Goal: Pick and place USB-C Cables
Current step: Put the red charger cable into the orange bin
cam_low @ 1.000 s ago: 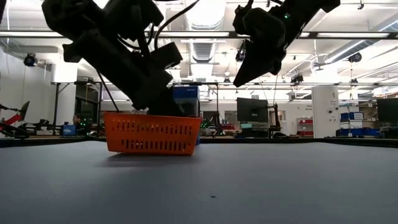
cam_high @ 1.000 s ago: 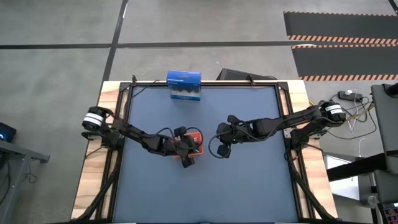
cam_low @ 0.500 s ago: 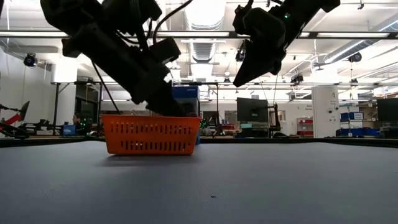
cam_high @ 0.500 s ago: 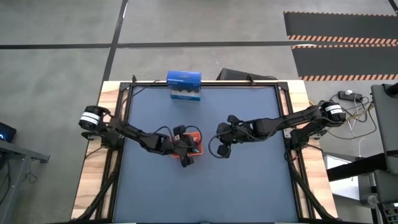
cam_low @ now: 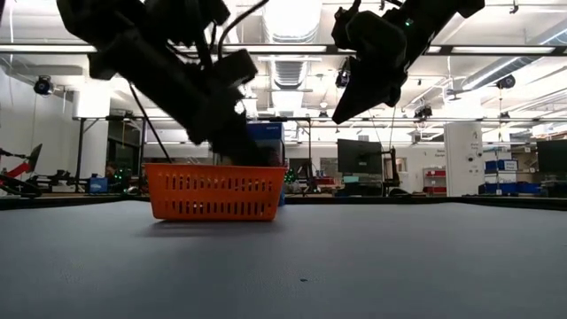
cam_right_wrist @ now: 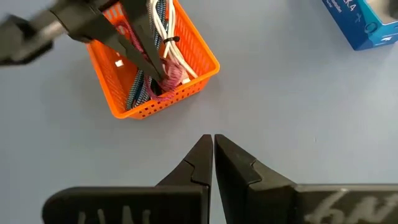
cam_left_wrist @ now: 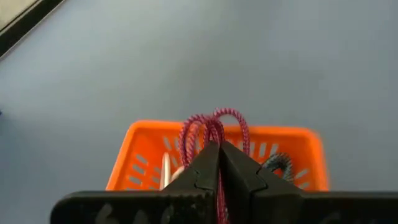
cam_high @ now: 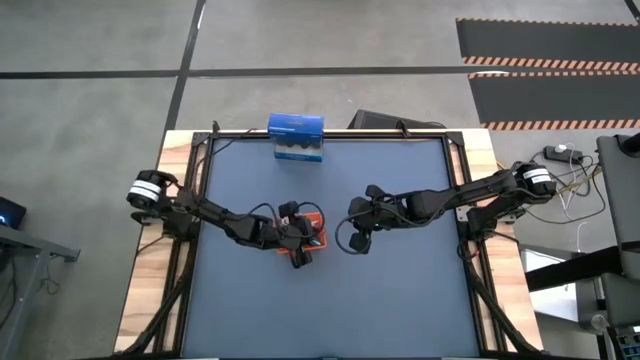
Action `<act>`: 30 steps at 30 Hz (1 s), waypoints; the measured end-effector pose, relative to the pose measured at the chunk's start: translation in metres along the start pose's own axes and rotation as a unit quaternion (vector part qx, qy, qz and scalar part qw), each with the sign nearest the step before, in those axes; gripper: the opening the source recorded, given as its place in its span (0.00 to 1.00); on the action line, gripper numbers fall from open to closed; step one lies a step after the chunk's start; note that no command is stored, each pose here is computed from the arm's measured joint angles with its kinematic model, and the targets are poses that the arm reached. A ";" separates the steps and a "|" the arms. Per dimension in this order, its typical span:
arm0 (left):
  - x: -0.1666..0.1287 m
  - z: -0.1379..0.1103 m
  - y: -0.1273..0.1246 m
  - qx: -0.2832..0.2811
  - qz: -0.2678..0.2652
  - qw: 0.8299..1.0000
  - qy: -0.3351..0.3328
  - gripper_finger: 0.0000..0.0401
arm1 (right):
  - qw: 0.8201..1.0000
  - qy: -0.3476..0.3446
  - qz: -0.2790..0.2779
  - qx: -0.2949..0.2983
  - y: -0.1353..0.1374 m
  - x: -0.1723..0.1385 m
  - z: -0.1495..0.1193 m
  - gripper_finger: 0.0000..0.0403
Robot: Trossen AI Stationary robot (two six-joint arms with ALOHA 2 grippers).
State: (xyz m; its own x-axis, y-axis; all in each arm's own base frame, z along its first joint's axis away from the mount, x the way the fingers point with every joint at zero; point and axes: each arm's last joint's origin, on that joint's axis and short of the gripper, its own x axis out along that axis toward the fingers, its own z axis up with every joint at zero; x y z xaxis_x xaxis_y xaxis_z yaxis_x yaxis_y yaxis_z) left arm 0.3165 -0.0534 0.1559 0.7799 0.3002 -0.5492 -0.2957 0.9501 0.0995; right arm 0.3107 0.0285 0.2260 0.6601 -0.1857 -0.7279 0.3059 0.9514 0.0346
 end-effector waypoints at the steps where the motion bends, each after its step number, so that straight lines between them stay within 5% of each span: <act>1: 0.002 -0.002 0.000 0.001 0.006 1.000 0.004 0.00 | 1.000 -0.001 0.000 0.000 0.000 0.000 0.000 0.02; 30: -0.013 0.020 0.002 -0.033 -0.007 0.998 -0.059 0.00 | 1.000 0.001 0.000 -0.002 0.000 0.000 0.000 0.02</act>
State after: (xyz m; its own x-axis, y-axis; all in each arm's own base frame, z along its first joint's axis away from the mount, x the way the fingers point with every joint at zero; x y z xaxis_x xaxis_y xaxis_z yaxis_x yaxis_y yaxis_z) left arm 0.3166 -0.0540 0.1800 0.8427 0.2990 -0.4477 -0.3172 0.9477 0.0359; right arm 0.3106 0.0285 0.2258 0.6585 -0.1857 -0.7293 0.3035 0.9523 0.0316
